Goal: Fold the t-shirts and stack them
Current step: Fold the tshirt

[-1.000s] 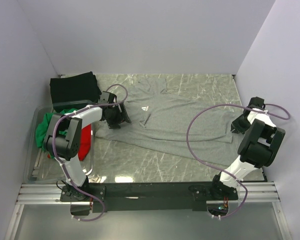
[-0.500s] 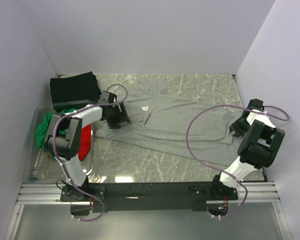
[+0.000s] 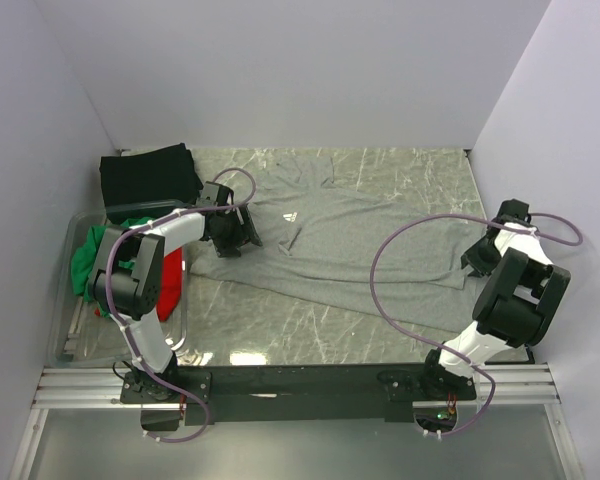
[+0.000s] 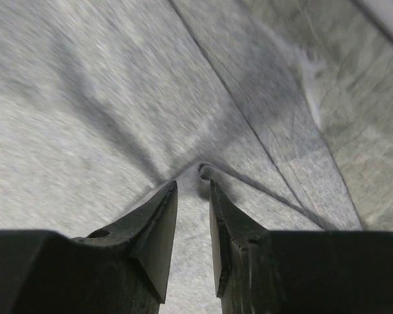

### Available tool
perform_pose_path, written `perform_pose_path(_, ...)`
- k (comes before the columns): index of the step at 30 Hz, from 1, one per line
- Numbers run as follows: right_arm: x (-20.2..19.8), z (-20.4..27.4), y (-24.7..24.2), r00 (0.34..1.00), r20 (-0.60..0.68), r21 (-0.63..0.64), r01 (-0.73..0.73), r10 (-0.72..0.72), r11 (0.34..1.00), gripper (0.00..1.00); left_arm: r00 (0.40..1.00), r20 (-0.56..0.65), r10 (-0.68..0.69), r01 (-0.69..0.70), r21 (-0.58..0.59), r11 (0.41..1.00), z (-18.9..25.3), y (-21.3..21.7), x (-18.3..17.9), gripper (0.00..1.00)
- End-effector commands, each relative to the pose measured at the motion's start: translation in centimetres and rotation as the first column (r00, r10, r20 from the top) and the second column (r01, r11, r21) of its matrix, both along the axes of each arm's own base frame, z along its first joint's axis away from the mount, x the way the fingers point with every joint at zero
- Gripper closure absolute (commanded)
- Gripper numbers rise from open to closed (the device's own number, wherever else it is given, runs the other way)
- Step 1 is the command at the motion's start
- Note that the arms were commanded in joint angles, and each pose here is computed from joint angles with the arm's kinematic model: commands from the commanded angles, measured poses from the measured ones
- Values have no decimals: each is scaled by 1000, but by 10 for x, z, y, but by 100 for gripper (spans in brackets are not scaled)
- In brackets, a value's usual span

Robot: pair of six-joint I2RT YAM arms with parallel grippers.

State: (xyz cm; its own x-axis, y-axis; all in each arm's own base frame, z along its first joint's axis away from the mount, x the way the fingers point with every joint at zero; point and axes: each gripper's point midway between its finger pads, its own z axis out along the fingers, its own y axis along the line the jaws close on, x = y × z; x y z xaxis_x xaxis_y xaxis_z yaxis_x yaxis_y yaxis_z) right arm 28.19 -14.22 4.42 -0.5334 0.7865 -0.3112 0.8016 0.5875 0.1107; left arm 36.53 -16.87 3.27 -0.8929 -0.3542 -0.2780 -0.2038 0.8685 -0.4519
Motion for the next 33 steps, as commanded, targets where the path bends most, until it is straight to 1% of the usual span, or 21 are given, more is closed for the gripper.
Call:
perform_pose_path(1,-7,2,3,1000,2,5,16,-16,1000,66,996,-89,7,4,126,992,-35,27,-18,23)
perform_pose_path(9,-6,-7,3,1000,2,12,20,-20,1000,66,996,-88,3,8,121,993,-35,26,-18,23)
perform_pose_path(10,-6,-7,3,1000,2,14,20,-20,1000,69,996,-87,2,9,123,992,-35,26,-18,23)
perform_pose_path(11,-5,-7,3,1000,2,14,21,-21,1000,75,996,-90,2,9,123,992,-36,26,-19,23)
perform_pose_path(13,-3,-6,2,1000,7,9,20,-20,1000,83,996,-89,1,10,124,992,-36,27,-20,23)
perform_pose_path(16,0,-3,0,1000,17,4,17,-17,1000,90,996,-87,2,9,123,992,-36,27,-20,23)
perform_pose_path(17,2,-3,3,1000,27,22,9,-10,1000,96,996,-90,2,9,123,992,-36,27,-21,23)
perform_pose_path(18,4,0,2,999,36,19,12,-12,1000,99,996,-91,2,9,124,992,-37,27,-21,23)
perform_pose_path(26,31,22,-9,994,113,-3,18,-17,1000,100,996,-88,3,8,132,991,-35,30,-21,23)
perform_pose_path(33,47,14,-13,992,125,21,18,-21,1000,100,995,-96,5,9,145,989,-34,34,-25,23)
